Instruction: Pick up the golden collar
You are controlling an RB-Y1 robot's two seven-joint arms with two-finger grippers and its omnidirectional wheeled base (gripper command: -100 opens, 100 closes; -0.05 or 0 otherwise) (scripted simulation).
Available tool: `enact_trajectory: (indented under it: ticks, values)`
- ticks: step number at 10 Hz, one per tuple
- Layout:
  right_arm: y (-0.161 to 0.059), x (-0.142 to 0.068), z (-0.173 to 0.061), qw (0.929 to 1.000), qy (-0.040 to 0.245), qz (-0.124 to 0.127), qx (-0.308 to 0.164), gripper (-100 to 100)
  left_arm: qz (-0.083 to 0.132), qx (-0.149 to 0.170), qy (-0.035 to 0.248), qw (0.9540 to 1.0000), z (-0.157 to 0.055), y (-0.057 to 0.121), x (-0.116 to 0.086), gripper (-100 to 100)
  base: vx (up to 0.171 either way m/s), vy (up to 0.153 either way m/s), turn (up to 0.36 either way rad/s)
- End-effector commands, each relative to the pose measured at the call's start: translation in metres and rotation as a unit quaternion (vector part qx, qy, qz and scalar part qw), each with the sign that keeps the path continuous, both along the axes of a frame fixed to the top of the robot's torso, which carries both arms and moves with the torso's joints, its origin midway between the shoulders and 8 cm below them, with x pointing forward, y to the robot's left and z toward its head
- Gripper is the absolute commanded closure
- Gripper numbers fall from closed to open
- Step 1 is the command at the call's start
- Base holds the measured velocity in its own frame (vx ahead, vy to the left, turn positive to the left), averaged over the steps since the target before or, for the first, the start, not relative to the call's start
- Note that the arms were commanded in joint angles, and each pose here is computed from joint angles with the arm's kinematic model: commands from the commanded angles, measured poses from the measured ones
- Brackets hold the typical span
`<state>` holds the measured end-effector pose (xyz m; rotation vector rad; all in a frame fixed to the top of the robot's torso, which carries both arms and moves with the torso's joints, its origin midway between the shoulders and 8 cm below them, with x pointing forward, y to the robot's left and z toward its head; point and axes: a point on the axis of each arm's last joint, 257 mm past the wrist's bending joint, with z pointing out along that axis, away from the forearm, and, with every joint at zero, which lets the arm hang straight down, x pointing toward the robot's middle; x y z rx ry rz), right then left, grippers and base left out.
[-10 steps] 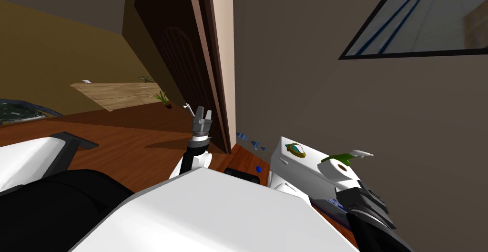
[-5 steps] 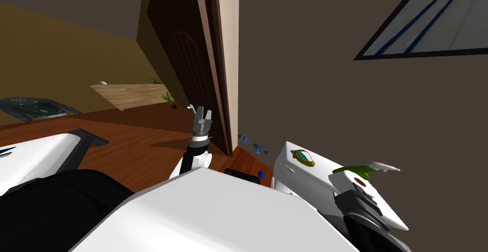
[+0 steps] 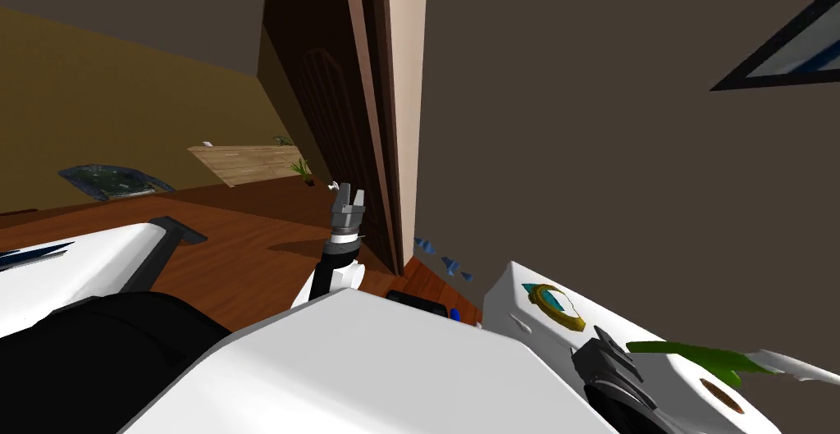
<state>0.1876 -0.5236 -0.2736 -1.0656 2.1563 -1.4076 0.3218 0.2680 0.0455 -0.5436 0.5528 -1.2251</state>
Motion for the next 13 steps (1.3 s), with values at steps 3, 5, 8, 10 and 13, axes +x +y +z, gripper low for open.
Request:
enact_trajectory:
  ticks: [3,5,8,10,13]
  values:
    - [0.0009,-0.0054,-0.0121,0.9998,0.018,0.006,-0.001,0,0.0,0.0,0.0,1.0,0.0,0.0,0.0,0,0.092,0.044,0.064]
    - [-0.0071,-0.0027,-0.0198,0.9999,0.014,0.001,0.0,-100,0.0,0.0,0.0,1.0,0.0,0.0,0.0,0,0.02,-0.035,0.049]
    - [-0.0056,-0.0037,-0.0186,0.9999,0.015,0.002,0.0,100,0.0,0.0,0.0,1.0,0.0,0.0,0.0,0,0.003,-0.008,0.004]
    - [-0.006,-0.003,-0.0176,0.9999,0.015,0.002,-0.001,100,0.0,0.0,0.0,1.0,0.0,0.0,0.0,0,0.0,0.0,0.0]
    - [-0.0009,-0.0047,-0.0137,0.9998,0.017,0.005,-0.001,100,0.0,0.0,0.0,1.0,0.0,0.0,0.0,0,-0.003,0.008,-0.018]
